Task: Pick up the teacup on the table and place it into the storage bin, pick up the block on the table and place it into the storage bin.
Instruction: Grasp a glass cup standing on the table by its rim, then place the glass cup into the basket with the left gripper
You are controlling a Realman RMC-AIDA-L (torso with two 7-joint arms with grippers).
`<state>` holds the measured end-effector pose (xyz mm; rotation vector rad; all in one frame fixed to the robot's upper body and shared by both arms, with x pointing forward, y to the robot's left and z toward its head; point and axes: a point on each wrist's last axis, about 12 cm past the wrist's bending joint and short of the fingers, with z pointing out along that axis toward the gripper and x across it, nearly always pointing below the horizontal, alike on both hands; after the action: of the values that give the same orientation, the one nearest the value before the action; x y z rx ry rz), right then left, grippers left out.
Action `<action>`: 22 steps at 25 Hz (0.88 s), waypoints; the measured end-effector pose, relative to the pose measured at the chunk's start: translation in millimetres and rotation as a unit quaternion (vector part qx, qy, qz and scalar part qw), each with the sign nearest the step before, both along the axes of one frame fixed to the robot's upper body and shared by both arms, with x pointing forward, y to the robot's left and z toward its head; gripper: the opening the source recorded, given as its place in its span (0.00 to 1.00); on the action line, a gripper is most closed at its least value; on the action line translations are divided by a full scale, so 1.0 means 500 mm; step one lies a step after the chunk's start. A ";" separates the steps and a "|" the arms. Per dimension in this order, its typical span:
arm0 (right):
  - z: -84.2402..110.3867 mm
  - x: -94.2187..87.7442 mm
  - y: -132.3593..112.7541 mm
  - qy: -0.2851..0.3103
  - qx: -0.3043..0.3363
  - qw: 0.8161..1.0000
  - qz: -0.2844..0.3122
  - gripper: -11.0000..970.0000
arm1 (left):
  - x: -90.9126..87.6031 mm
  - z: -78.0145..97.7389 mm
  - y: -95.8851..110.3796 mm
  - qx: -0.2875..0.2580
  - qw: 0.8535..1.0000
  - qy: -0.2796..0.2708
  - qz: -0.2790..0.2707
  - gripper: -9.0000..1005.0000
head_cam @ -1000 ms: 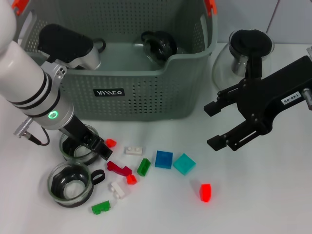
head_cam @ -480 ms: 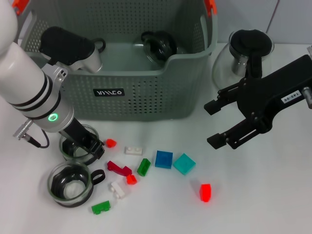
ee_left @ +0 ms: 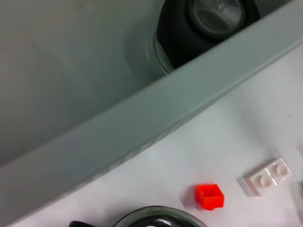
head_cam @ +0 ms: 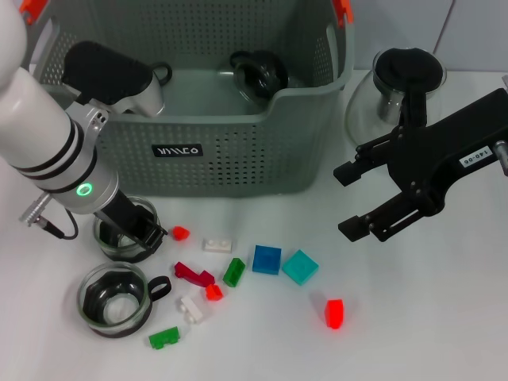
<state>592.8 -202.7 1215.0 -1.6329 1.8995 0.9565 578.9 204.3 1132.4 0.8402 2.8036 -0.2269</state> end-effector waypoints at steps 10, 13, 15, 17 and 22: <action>0.007 0.004 -0.010 -0.004 0.015 1.000 -0.012 0.92 | -0.021 0.071 0.019 -0.008 1.000 -0.007 -0.005 0.06; 0.010 0.005 -0.014 -0.008 0.021 1.000 -0.015 0.93 | -0.036 0.105 0.038 -0.013 1.000 -0.010 0.000 0.06; 0.012 0.006 -0.016 -0.010 0.027 0.999 -0.018 0.93 | -0.045 0.126 0.052 -0.018 1.000 -0.015 0.006 0.06; 0.014 0.006 -0.017 -0.010 0.033 0.999 -0.019 0.93 | -0.055 0.145 0.064 -0.026 0.999 -0.020 0.009 0.06; 0.020 0.007 -0.018 -0.010 0.046 0.999 -0.021 0.92 | -0.079 0.203 0.082 -0.080 0.996 -0.036 -0.003 0.06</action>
<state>596.2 -211.5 1224.8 -1.5381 1.8418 0.9904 539.5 245.5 1234.1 0.8020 2.6741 -0.4075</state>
